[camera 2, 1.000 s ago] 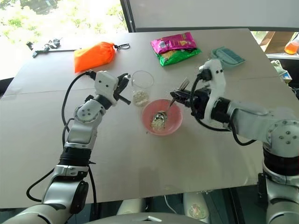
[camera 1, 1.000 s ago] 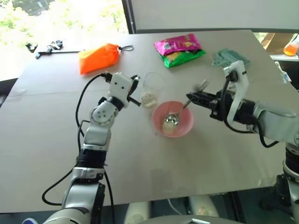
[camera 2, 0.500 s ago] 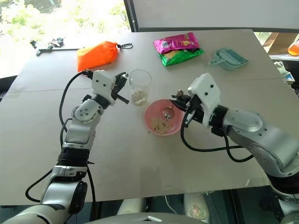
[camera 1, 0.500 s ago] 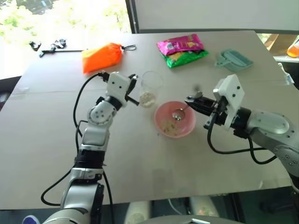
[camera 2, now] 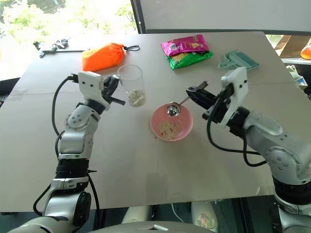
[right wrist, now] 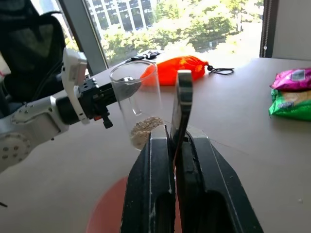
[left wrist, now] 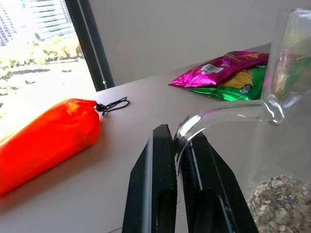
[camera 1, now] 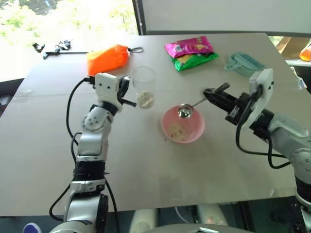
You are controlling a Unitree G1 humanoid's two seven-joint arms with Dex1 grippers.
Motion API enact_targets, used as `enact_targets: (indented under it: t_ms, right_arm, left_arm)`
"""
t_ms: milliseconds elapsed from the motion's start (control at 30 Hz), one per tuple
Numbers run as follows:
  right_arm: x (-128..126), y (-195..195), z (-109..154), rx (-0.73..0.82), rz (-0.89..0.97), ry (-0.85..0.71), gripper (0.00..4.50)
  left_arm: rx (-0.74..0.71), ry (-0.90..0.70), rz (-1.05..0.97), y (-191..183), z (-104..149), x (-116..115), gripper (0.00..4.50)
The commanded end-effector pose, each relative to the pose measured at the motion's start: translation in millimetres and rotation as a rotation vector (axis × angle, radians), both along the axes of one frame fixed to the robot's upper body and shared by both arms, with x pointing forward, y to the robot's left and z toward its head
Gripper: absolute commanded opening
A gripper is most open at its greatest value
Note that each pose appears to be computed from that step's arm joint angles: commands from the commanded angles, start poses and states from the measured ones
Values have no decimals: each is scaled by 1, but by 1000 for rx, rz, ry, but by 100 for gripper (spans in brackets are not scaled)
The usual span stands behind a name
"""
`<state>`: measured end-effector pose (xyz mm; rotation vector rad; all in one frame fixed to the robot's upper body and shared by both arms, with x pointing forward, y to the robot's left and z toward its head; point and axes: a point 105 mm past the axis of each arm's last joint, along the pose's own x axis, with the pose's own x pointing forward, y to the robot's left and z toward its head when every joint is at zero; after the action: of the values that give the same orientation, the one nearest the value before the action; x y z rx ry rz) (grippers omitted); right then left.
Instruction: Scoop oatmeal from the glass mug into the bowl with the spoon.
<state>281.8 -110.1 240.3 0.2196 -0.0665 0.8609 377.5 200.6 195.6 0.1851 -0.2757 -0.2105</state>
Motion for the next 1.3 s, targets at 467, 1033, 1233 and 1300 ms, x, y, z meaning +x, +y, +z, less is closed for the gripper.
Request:
enact_targets:
  t_ms: [467, 1033, 1233, 1300]
  right_arm:
    - [11, 21, 65, 431, 188, 323, 0]
    - [45, 97, 87, 166, 241, 182, 0]
    - [56, 100, 76, 59, 191, 134, 0]
    - [57, 103, 75, 27, 187, 108, 0]
  left_arm:
    - [-85, -21, 31, 6, 1, -21, 3]
    - [39, -84, -20, -16, 4, -30, 3]
    - [45, -103, -26, -17, 7, -32, 3]
    - [40, -106, -29, -18, 7, -32, 3]
